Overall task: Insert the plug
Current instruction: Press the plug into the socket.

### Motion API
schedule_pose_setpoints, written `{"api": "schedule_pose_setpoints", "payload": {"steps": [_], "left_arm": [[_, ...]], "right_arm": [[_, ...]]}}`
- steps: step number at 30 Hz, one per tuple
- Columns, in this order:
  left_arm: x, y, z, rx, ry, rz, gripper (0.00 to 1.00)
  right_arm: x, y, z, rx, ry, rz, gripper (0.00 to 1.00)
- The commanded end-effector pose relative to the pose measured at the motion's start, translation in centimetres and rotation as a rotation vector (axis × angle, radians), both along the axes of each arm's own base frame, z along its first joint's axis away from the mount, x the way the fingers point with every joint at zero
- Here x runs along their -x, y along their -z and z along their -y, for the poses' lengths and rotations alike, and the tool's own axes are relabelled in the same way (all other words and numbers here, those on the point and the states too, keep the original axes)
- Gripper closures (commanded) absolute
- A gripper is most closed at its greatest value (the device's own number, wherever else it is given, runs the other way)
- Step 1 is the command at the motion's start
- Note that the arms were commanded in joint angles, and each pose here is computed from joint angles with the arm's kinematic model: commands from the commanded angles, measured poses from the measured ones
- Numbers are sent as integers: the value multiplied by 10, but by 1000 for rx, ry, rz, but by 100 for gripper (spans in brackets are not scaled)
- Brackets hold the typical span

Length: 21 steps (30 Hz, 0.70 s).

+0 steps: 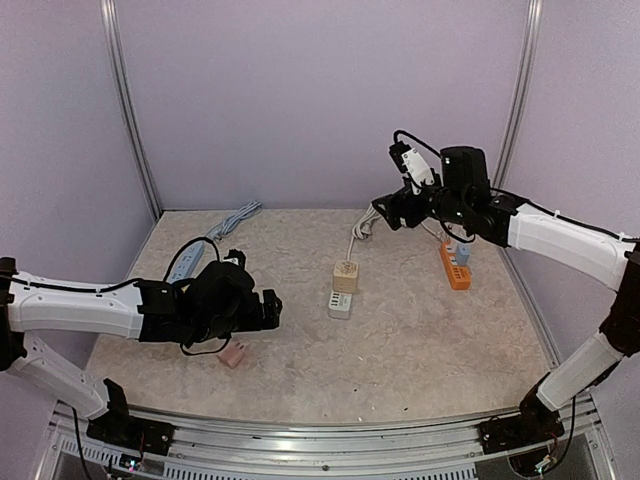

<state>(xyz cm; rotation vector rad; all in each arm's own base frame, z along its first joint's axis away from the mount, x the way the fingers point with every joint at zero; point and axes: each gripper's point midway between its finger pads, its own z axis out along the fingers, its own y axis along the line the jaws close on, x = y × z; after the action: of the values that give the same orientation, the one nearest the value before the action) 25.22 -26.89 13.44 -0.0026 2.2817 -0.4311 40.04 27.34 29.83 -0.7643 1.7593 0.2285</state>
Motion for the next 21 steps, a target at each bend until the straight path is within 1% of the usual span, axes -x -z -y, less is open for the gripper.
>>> {"api": "schedule_pose_setpoints", "payload": {"steps": [1, 2, 5, 9, 10, 13, 16, 17, 18, 19, 21], "left_arm": [[0, -1, 5, -1, 6, 0, 1], [0, -1, 4, 0, 5, 0, 1], [0, -2, 4, 2, 0, -1, 1], [-3, -3, 6, -3, 13, 14, 1], [-6, -7, 8, -7, 24, 23, 1], [-21, -20, 20, 12, 74, 57, 1], [-41, -33, 35, 105, 137, 52, 1], [-49, -38, 38, 139, 151, 46, 2], [-58, -41, 40, 161, 158, 35, 4], [-66, -41, 44, 174, 172, 29, 5], [-81, -47, 52, 193, 206, 22, 6]], "right_arm": [[12, -19, -29, -333, -171, -79, 9], [14, -17, -33, -365, -196, -102, 12], [14, -1, -44, -440, -239, -199, 31], [13, 27, -52, -468, -278, -313, 58], [14, 32, -53, -473, -291, -333, 61], [16, 42, -55, -492, -307, -372, 64], [17, 49, -55, -495, -305, -397, 64], [16, 54, -54, -492, -293, -410, 63], [15, 59, -53, -485, -273, -425, 60], [14, 64, -52, -476, -257, -438, 54], [13, 77, -48, -457, -222, -466, 50]]}}
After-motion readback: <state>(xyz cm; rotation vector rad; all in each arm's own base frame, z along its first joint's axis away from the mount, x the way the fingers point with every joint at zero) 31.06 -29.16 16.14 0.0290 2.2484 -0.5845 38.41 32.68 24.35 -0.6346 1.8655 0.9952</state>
